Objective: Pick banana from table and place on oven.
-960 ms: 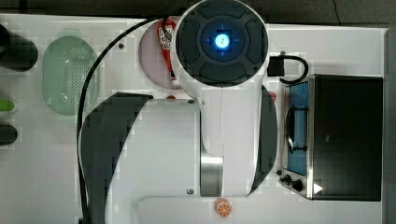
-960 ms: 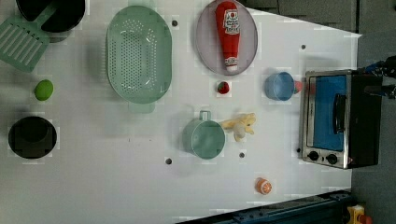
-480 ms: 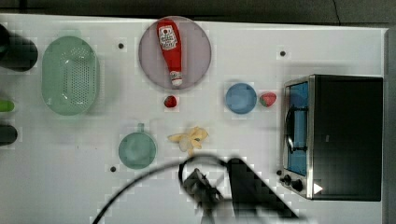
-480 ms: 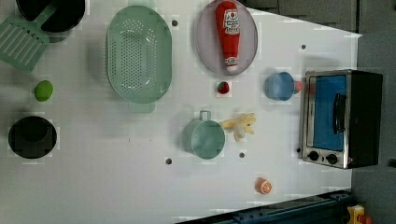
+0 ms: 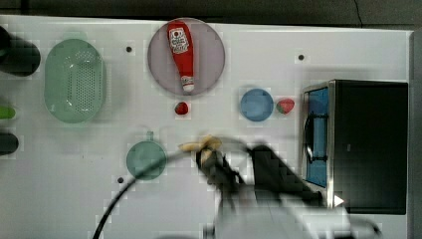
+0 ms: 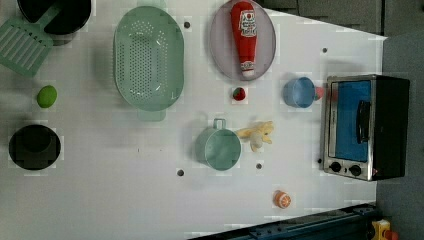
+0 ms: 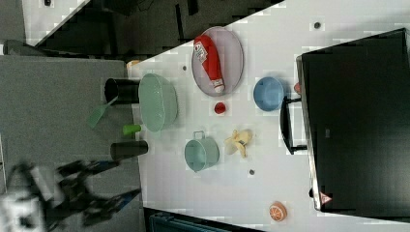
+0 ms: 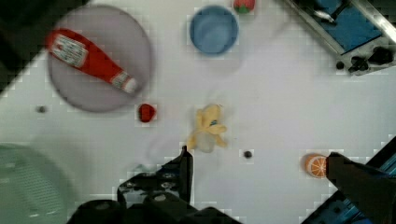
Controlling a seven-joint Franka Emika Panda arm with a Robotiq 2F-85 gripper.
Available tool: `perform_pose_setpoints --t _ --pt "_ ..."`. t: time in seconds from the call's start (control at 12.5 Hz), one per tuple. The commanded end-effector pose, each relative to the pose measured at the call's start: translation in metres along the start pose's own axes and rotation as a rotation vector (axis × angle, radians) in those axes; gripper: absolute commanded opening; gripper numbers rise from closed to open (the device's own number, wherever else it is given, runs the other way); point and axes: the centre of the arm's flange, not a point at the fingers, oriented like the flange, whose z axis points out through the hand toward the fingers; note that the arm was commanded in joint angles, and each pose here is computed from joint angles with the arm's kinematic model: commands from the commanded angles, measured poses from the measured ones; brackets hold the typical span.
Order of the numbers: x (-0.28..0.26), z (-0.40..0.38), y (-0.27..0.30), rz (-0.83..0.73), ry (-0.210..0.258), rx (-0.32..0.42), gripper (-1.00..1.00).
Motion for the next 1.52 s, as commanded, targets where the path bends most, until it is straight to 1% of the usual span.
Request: perform_pose_setpoints --t 0.08,0.56,0.88,1.12,1.28,1.52 --pt "0.003 0.115 -0.033 -0.003 -0.09 -0.115 1.0" --pt "0.018 0.251 -0.057 -0.02 -0.112 -0.129 1.0" --pt "0.01 0.333 -0.067 -0.044 -0.136 -0.144 1.0" --pt "-0.002 0.382 -0.074 -0.062 -0.128 -0.123 1.0" --pt "-0.008 0.406 -0.074 -0.024 -0.123 -0.115 1.0" --pt "-0.02 0.437 -0.071 0.061 -0.146 -0.146 1.0"
